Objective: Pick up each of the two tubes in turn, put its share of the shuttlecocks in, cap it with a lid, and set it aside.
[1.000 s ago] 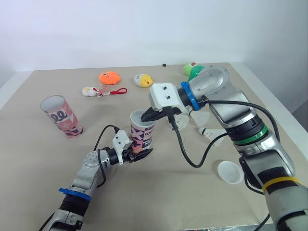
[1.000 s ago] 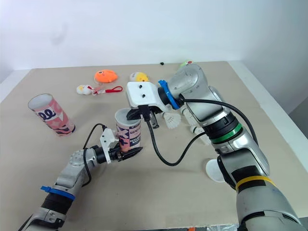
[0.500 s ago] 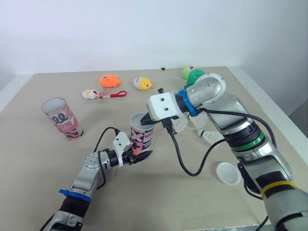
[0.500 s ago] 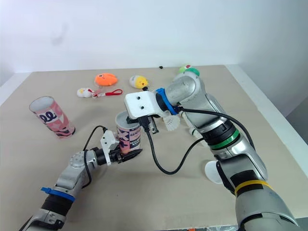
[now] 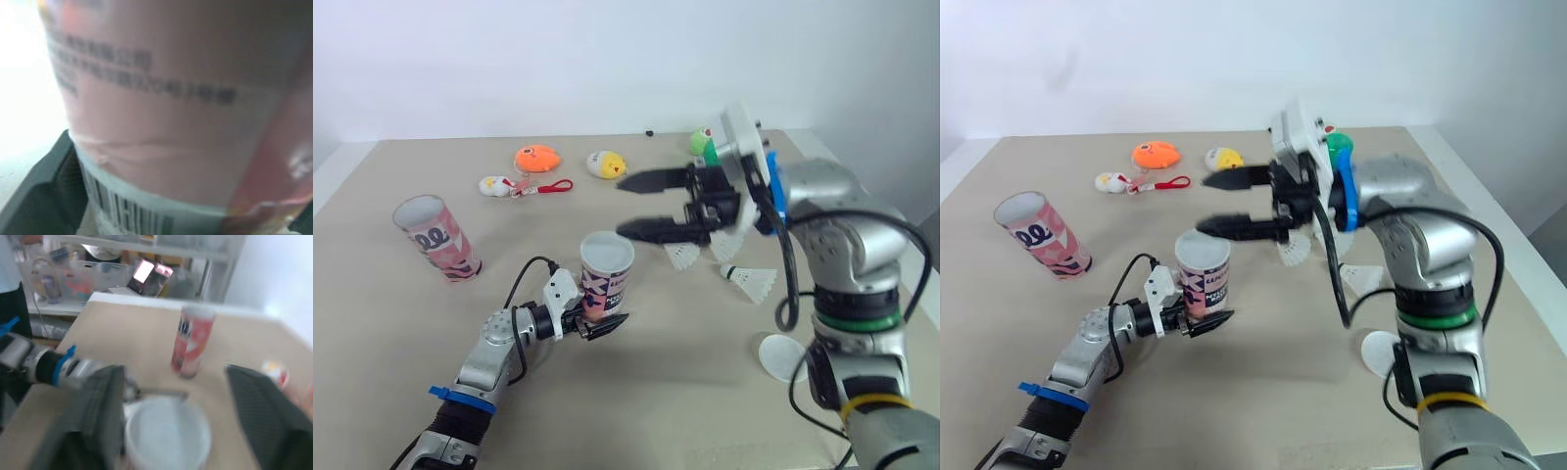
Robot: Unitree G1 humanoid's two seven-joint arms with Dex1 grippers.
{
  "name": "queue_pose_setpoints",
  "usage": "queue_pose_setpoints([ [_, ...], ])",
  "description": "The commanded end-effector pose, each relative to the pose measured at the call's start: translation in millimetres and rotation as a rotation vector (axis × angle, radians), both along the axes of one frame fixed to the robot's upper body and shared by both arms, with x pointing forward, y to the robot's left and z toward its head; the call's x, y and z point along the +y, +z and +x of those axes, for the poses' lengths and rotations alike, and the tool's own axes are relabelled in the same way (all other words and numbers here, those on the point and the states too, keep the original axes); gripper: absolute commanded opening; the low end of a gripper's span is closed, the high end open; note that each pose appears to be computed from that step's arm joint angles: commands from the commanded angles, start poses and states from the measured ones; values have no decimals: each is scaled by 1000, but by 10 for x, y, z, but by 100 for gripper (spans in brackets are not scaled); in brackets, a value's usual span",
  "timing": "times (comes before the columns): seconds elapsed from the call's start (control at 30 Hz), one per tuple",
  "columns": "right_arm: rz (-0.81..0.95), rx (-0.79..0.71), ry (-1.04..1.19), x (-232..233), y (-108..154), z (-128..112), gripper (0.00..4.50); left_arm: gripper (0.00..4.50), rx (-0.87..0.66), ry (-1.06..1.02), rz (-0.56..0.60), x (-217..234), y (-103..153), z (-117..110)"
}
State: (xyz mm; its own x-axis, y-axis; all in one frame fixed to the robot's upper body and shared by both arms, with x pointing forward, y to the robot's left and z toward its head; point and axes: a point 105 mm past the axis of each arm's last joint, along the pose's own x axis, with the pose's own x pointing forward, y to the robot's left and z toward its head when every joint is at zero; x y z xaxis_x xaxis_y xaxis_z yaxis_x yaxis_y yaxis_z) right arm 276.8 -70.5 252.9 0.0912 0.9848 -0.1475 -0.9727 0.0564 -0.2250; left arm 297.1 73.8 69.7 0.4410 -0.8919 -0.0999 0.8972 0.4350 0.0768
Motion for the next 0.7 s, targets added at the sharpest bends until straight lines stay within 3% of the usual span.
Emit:
queue_pose_setpoints([
  [0.03,-64,-37,-38,-58,-277,-105,442,450,172,17,84,189,-386,-117],
  [0.17,-23,-15,-84,-12,-599,-153,442,450,154,7,149,406,-343,-127],
  [0.43,-13,-40,-206,72,-1175,2,442,450,135,33,282,1005,-230,-195],
  [0.7,-5,-29,-186,243,-1337,75,442,450,126,33,303,1252,-49,-256],
])
